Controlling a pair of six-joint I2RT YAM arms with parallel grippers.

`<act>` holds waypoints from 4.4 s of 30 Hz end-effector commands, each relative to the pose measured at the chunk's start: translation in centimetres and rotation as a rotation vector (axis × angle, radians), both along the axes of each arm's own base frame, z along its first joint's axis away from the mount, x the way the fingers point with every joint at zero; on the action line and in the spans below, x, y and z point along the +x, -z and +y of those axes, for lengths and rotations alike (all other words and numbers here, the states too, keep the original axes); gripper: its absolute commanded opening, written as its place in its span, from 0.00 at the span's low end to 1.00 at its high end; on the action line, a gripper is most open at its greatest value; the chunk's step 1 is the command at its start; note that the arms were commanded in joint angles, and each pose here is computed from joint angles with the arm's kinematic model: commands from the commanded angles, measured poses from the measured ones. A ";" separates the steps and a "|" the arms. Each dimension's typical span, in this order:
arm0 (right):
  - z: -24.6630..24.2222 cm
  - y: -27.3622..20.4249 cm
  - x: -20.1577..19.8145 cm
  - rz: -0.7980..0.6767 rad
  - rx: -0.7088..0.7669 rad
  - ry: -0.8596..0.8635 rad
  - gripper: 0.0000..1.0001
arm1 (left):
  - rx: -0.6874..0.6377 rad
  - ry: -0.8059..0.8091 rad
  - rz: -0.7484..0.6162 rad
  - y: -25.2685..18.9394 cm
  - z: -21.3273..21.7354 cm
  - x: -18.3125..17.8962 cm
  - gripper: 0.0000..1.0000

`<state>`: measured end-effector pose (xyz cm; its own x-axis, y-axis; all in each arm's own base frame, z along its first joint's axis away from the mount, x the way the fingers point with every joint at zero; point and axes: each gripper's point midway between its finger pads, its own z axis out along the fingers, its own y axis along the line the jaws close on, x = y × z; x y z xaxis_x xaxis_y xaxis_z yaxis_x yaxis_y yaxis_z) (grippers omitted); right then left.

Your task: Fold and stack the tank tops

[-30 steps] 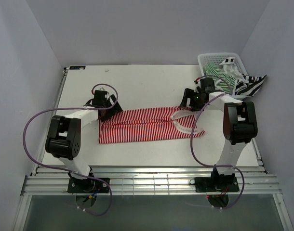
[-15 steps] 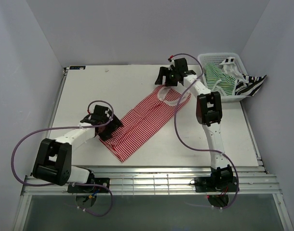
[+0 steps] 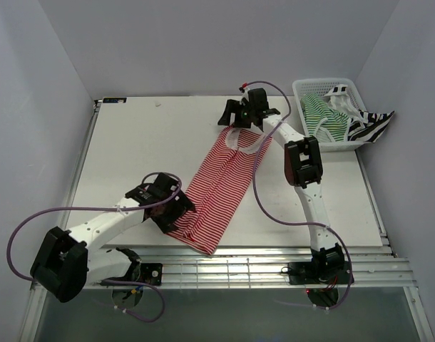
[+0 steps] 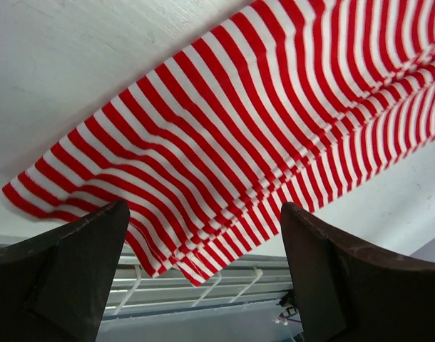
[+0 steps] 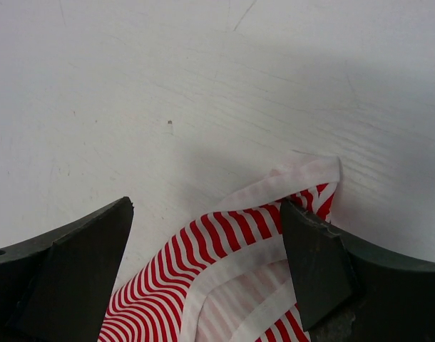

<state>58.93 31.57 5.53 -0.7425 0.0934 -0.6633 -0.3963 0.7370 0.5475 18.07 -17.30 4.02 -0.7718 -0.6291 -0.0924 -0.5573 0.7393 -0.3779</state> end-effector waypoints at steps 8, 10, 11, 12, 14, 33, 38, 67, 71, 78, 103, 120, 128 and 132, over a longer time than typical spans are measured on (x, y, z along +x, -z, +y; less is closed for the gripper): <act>-1.3 -15.0 -4.1 -0.180 -0.052 0.000 0.90 | -0.002 0.122 -0.315 -8.9 -1.0 3.8 0.98; -1.8 -15.1 -5.4 -0.161 -0.093 0.013 0.90 | 0.013 0.135 -0.363 -10.0 -0.8 4.3 0.98; -2.4 -15.1 -6.8 -0.149 -0.119 0.014 0.90 | 0.014 0.151 -0.391 -10.6 -0.7 4.3 0.98; -2.6 -14.6 -7.7 -0.135 -0.155 0.029 0.90 | 0.024 0.150 -0.405 -10.9 -0.4 4.4 0.98; -3.3 -14.6 -10.5 -0.107 -0.201 0.035 0.90 | 0.037 0.156 -0.421 -11.2 -0.2 4.5 0.98; -1.8 2.7 -24.4 0.251 -0.400 -0.119 0.90 | 0.214 0.237 -0.296 -6.9 1.3 4.5 0.98; -4.0 4.4 -19.7 0.266 -0.376 -0.100 0.90 | 0.209 0.255 -0.269 -6.1 1.2 4.0 0.98; -6.7 -1.5 -38.6 0.297 -0.091 -0.111 0.90 | 0.057 0.415 -0.208 1.1 -1.6 2.6 0.98; -6.2 -0.5 -40.6 0.345 -0.036 -0.087 0.90 | 0.064 0.386 -0.212 1.8 -0.8 2.7 0.91; -4.7 0.8 -41.3 0.406 -0.023 -0.070 0.95 | 0.052 0.390 -0.208 2.5 -1.2 3.4 0.61; -5.7 3.7 -45.5 0.538 -0.143 0.000 0.08 | -0.042 0.405 -0.242 0.6 -0.9 0.3 0.00; -5.5 -3.7 -41.4 0.345 -0.103 0.050 0.08 | -0.132 0.338 -0.415 -8.2 -3.8 4.6 0.00; -5.8 -7.3 -35.2 0.235 -0.071 0.080 0.08 | -0.049 0.300 -0.535 -12.0 -5.3 11.0 0.00; -6.3 -8.6 -31.9 0.182 -0.079 0.094 0.08 | 0.003 0.276 -0.573 -13.0 -5.6 14.0 0.00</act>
